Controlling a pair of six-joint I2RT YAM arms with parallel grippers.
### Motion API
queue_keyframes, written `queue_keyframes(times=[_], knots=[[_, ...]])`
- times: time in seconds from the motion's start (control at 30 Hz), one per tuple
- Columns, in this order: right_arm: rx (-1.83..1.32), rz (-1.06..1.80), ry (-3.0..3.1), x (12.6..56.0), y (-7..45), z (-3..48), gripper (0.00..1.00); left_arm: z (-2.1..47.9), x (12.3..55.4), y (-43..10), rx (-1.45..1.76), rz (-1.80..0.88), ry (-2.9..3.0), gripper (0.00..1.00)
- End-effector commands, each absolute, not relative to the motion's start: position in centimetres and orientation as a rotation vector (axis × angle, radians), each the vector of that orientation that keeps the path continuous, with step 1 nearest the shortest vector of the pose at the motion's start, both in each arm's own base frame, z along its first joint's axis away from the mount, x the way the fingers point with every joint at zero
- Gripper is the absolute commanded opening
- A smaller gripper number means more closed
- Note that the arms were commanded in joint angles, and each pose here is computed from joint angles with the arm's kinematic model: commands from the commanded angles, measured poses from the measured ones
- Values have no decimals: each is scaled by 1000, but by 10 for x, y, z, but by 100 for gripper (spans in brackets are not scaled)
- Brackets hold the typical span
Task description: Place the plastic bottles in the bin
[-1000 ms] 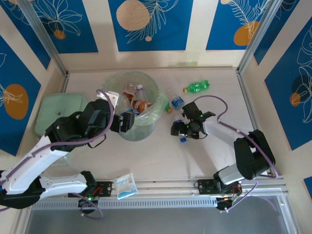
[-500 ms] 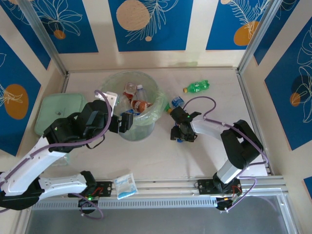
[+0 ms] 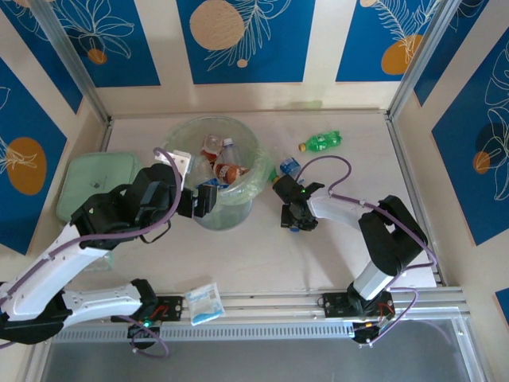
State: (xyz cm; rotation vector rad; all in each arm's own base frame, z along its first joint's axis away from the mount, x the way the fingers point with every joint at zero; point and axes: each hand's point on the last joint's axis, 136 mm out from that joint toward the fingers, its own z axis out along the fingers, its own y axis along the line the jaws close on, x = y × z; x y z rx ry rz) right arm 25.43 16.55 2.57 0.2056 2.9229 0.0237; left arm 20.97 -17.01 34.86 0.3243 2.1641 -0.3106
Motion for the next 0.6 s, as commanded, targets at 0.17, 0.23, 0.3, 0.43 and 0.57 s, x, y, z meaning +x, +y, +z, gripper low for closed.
queue_keyframes(times=[0.17, 0.23, 0.3, 0.43, 0.57], knots=[[247, -5, 2904, 246, 156, 33, 39, 352, 209, -168, 307, -337, 2152, 94], [249, -2, 2894, 245, 154, 38, 38, 353, 209, -168, 305, -344, 2149, 93], [253, 6, 2881, 244, 152, 44, 38, 354, 209, -168, 304, -346, 2147, 94], [255, 8, 2848, 242, 147, 60, 38, 354, 209, -168, 306, -342, 2147, 93], [242, 22, 2788, 243, 139, 91, 38, 354, 210, -167, 301, -335, 2143, 93]])
